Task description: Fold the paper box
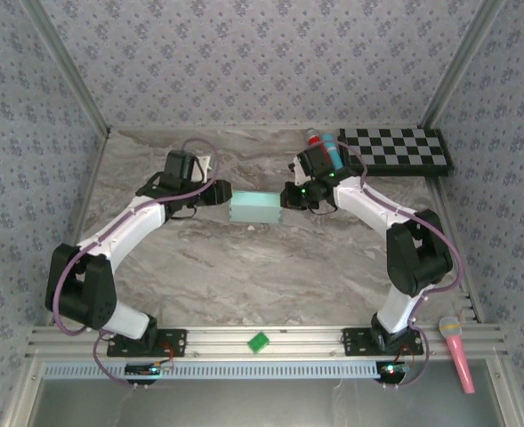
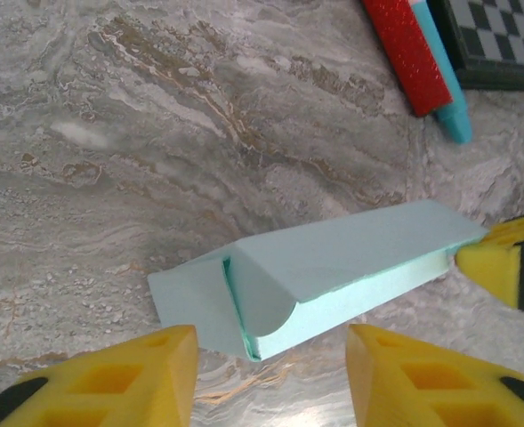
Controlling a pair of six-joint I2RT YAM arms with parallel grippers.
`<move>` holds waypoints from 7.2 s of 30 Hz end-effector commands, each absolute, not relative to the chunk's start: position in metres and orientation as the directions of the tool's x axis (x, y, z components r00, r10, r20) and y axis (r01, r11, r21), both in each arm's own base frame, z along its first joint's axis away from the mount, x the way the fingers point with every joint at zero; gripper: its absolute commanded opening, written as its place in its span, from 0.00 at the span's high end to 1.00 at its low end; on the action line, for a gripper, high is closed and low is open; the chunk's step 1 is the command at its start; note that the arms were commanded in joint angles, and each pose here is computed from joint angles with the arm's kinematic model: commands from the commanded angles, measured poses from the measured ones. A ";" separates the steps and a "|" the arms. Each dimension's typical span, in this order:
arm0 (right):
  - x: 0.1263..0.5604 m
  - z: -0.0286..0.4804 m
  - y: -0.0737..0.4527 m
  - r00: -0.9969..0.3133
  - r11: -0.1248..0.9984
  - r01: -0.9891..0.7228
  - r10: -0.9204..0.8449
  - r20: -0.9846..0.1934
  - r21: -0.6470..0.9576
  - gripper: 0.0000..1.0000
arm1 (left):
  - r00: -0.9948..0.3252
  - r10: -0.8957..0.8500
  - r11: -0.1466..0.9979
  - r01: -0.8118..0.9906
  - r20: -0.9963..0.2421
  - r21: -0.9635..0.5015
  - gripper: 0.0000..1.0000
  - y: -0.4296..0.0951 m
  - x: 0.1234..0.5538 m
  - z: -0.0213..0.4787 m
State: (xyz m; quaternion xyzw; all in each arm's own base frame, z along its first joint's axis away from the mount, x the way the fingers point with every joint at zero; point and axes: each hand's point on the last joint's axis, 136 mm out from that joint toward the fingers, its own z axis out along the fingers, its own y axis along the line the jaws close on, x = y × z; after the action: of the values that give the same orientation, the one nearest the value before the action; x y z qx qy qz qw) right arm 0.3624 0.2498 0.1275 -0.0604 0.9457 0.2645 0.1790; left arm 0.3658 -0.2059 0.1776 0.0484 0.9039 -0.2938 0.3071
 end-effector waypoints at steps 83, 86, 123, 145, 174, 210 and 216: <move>0.374 0.173 0.259 -0.910 0.791 -0.238 0.020 -0.413 0.564 0.60 | -0.820 -0.082 0.849 0.241 -0.567 -0.470 0.60 -0.195 0.364 0.180; 0.375 0.169 0.262 -0.916 0.789 -0.235 0.016 -0.402 0.567 0.57 | -0.826 -0.081 0.835 0.250 -0.558 -0.491 0.56 -0.203 0.372 0.184; 0.364 0.127 0.266 -0.950 0.805 -0.208 -0.029 -0.312 0.556 0.57 | -0.910 -0.024 0.824 0.216 -0.414 -0.523 0.51 -0.215 0.371 0.132; 0.350 0.104 0.259 -0.965 0.823 -0.176 -0.035 -0.261 0.539 0.57 | -0.933 -0.035 0.834 0.170 -0.358 -0.525 0.52 -0.207 0.351 0.105; 0.369 0.144 0.255 -0.928 0.809 -0.212 0.010 -0.373 0.548 0.57 | -0.942 -0.034 0.849 0.150 -0.334 -0.506 0.52 -0.201 0.341 0.094; 0.352 0.081 0.237 -0.968 0.873 -0.140 -0.023 -0.249 0.467 0.65 | -0.887 -0.106 0.823 0.175 -0.450 -0.540 0.48 -0.205 0.380 0.151; 0.351 0.080 0.237 -0.969 0.874 -0.143 -0.028 -0.245 0.465 0.65 | -0.906 -0.103 0.824 0.154 -0.410 -0.546 0.49 -0.208 0.381 0.136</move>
State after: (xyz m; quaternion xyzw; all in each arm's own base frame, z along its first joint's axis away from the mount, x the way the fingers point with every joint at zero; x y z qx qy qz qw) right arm 0.3678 0.2551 0.1204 -0.0546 0.9364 0.3025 0.1693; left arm 0.3752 -0.2069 0.1357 0.0217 0.9288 -0.2946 0.2237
